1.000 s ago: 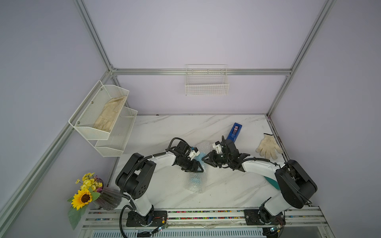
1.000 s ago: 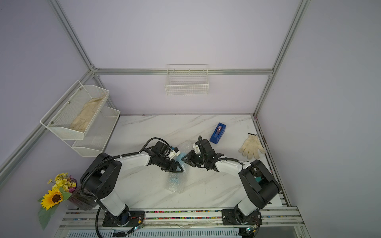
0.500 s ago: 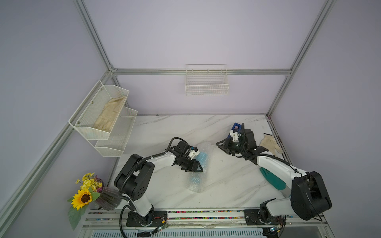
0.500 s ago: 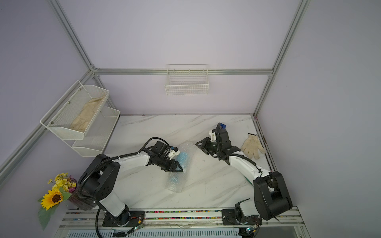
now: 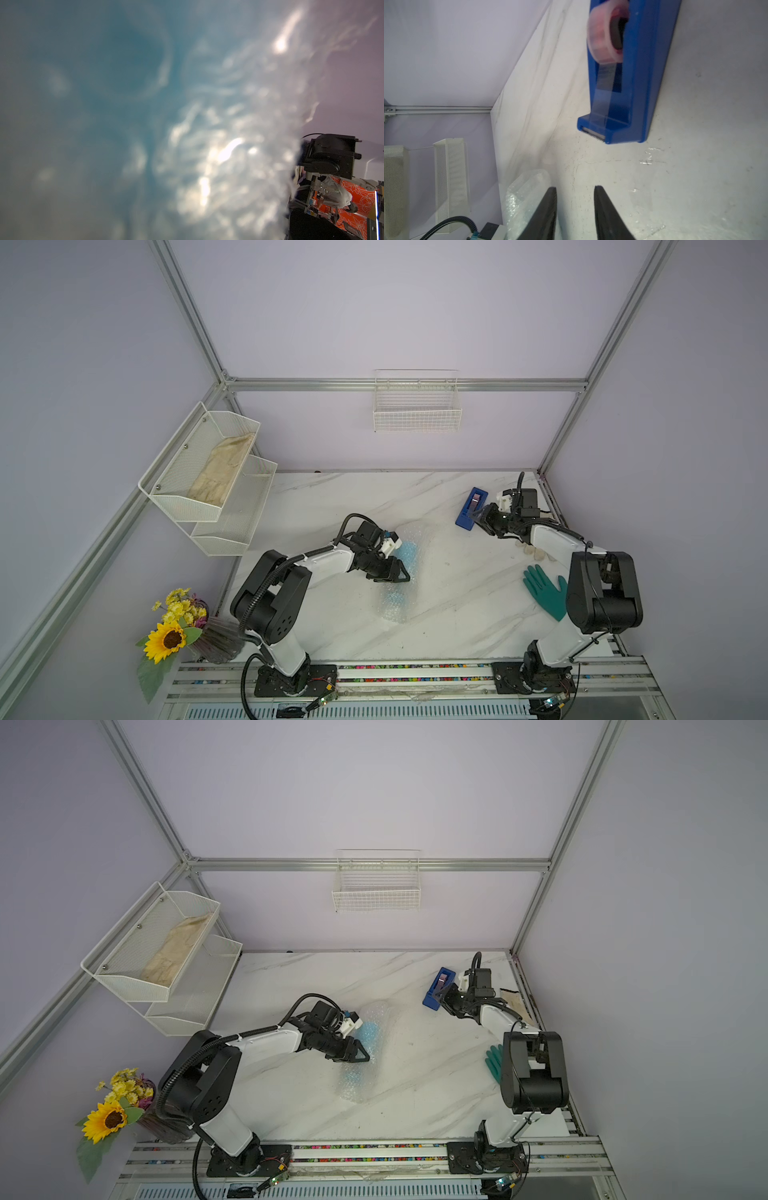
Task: Wrap wine glasses in bubble wrap
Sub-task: Tear off the tape using the Tape Cutter.
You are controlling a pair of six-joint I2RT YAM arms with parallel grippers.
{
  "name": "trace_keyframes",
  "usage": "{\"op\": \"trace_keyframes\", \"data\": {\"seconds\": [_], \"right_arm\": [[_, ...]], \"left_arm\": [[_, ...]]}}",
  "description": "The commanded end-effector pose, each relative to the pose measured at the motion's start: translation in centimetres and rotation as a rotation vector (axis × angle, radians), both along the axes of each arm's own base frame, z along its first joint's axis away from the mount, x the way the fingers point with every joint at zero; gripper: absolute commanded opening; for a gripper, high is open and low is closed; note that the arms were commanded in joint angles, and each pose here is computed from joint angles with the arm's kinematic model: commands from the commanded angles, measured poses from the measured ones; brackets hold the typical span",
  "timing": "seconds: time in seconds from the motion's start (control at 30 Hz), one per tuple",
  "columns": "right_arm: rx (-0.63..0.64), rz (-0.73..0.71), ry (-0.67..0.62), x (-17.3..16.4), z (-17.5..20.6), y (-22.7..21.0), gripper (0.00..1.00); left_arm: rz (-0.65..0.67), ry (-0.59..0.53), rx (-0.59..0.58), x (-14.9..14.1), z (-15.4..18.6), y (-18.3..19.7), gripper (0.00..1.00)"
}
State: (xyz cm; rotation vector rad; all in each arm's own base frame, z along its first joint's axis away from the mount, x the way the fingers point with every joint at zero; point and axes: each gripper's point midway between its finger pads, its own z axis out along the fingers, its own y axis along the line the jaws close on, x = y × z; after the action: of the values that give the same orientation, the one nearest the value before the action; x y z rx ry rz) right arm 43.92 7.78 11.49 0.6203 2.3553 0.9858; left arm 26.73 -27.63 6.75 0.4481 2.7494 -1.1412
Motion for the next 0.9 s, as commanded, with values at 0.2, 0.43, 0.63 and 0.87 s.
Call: {"op": "trace_keyframes", "data": {"seconds": [0.2,0.43,0.63,0.87], "right_arm": [[-0.002,0.054,-0.051,2.5,-0.3,-0.8,0.37],[0.005,0.059,-0.08,4.6,-0.8,-1.2,0.37],[0.024,0.073,-0.099,6.2,-0.9,-1.0,0.37],[0.05,0.094,-0.093,6.9,-1.7,-0.7,0.37]], "left_arm": [[-0.013,-0.103,-0.094,3.2,3.9,-2.6,0.53],[-0.017,-0.1,-0.098,3.2,3.9,-2.6,0.53],[-0.021,-0.094,-0.099,3.1,3.7,-2.7,0.53],[-0.021,-0.09,-0.096,3.1,3.5,-2.6,0.53]]}}
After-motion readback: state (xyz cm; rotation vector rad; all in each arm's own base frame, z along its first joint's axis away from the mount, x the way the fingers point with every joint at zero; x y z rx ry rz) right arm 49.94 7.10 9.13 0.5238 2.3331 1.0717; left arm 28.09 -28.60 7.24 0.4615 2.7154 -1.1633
